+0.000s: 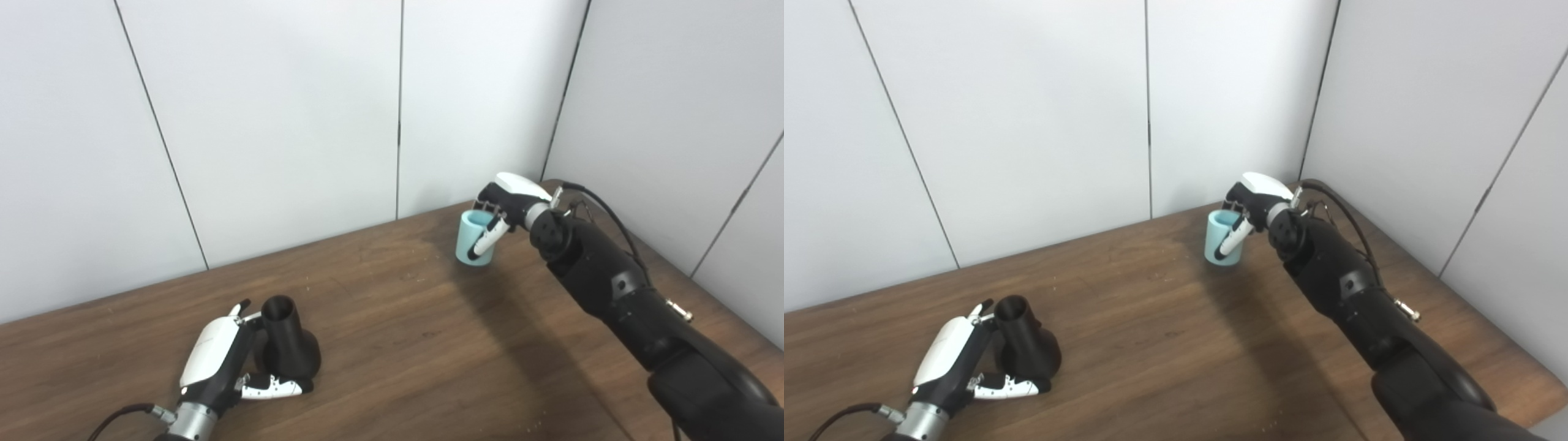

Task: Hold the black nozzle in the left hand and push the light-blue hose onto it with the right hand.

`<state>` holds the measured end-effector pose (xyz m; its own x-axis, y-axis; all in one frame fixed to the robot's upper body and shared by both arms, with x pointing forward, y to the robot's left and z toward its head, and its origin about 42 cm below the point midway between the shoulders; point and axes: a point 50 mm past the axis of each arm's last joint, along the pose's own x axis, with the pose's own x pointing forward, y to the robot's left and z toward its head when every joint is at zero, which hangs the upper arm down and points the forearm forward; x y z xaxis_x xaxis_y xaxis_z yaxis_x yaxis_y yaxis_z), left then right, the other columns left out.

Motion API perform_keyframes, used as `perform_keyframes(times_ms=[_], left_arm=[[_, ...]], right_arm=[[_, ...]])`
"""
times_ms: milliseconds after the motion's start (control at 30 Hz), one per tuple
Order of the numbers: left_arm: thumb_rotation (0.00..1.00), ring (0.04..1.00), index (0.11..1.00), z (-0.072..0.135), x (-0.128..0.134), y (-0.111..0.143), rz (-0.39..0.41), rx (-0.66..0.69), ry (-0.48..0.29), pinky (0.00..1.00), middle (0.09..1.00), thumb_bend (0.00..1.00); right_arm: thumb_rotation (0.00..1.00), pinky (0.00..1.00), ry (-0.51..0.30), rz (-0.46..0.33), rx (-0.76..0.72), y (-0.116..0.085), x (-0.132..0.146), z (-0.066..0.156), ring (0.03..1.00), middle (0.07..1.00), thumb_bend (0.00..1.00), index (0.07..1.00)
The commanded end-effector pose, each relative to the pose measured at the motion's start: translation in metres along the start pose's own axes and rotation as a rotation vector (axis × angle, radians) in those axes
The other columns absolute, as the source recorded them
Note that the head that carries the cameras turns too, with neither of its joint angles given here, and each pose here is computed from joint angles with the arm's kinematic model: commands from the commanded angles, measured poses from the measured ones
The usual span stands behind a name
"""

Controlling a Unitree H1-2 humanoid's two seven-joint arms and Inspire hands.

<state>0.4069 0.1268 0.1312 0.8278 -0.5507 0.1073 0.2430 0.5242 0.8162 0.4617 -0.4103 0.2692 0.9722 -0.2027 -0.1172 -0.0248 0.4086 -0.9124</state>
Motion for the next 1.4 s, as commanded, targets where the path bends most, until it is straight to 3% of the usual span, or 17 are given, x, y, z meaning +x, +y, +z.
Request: perform_keyframes(times_ms=[0,233,500,933,1233,1367], left_arm=[[0.0,0.657,0.49,-0.025,-0.034,-0.039,-0.212,0.05,0.127,1.0,0.485,0.53],[0.0,0.65,0.487,-0.019,-0.03,-0.039,-0.213,0.044,0.123,1.0,0.488,0.53],[0.0,0.646,0.49,-0.002,-0.02,-0.046,-0.214,0.042,0.124,1.0,0.483,0.53],[0.0,0.646,0.493,0.025,-0.001,-0.054,-0.211,0.038,0.136,1.0,0.48,0.53],[0.0,0.646,0.486,0.032,0.002,-0.051,-0.215,0.042,0.158,1.0,0.49,0.53],[0.0,0.645,0.487,0.033,0.003,-0.049,-0.211,0.037,0.158,1.0,0.489,0.53]], right_arm=[[0.0,0.46,-0.117,-0.091,0.029,-0.032,-0.002,0.029,0.48,0.508,0.52,0.445],[0.0,0.44,-0.319,-0.076,0.09,-0.051,-0.021,0.093,0.474,0.502,0.52,0.448],[0.0,0.41,-0.52,-0.144,0.022,-0.068,-0.048,0.15,0.459,0.475,0.52,0.485],[0.0,0.39,-0.733,-0.041,-0.057,-0.08,-0.083,0.204,0.457,0.479,0.5,0.476],[0.0,0.37,-0.799,0.023,-0.081,-0.068,-0.094,0.221,0.461,0.5,0.5,0.473],[0.0,0.48,-0.809,0.04,-0.093,-0.057,-0.095,0.222,0.448,0.488,0.5,0.468]])
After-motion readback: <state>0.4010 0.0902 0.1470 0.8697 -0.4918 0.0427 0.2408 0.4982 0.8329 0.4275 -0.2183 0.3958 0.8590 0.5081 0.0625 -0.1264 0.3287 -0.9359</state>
